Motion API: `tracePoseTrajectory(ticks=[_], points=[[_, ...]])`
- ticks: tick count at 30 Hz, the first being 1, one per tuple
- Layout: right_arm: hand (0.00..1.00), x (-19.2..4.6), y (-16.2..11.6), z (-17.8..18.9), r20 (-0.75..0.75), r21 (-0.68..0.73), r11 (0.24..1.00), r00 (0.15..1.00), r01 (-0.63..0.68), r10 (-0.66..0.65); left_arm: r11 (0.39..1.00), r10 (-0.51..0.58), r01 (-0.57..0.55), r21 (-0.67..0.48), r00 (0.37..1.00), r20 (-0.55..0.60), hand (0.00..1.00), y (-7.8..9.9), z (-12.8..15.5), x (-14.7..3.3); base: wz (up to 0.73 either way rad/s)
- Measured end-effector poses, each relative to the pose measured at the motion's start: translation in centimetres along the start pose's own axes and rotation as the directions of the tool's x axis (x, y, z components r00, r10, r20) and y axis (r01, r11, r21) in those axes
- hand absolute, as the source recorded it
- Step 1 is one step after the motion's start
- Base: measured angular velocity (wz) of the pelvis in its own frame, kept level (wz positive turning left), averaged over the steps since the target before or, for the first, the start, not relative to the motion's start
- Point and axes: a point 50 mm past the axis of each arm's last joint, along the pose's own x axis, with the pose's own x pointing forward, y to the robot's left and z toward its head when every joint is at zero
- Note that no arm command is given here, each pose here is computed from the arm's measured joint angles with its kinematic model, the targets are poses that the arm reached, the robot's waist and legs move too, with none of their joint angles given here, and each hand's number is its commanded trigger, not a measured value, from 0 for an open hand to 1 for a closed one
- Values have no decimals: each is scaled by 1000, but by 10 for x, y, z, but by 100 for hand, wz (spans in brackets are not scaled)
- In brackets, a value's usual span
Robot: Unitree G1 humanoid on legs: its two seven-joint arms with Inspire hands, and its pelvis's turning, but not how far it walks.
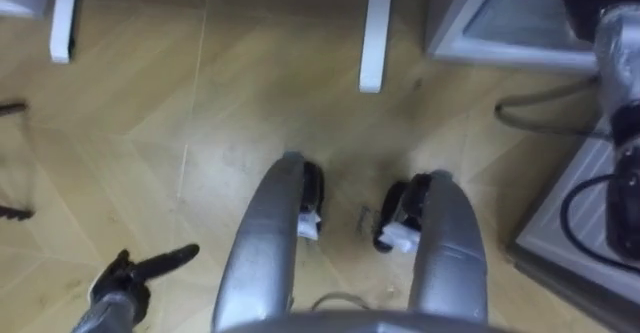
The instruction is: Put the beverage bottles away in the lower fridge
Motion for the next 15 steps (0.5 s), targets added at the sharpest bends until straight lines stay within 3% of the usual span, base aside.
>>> tracePoseTrajectory(ticks=[11, 15], points=[[0, -3, 9, -12, -46, 23, 998, 997, -53, 54, 998, -48, 51, -48, 997, 62, 0, -2, 16, 0, 0], [0, -1, 3, -14, -45, 116, 993, 998, -31, 36, 998, -34, 35, -43, 999, 24, 0, 4, 8, 1, 20]])
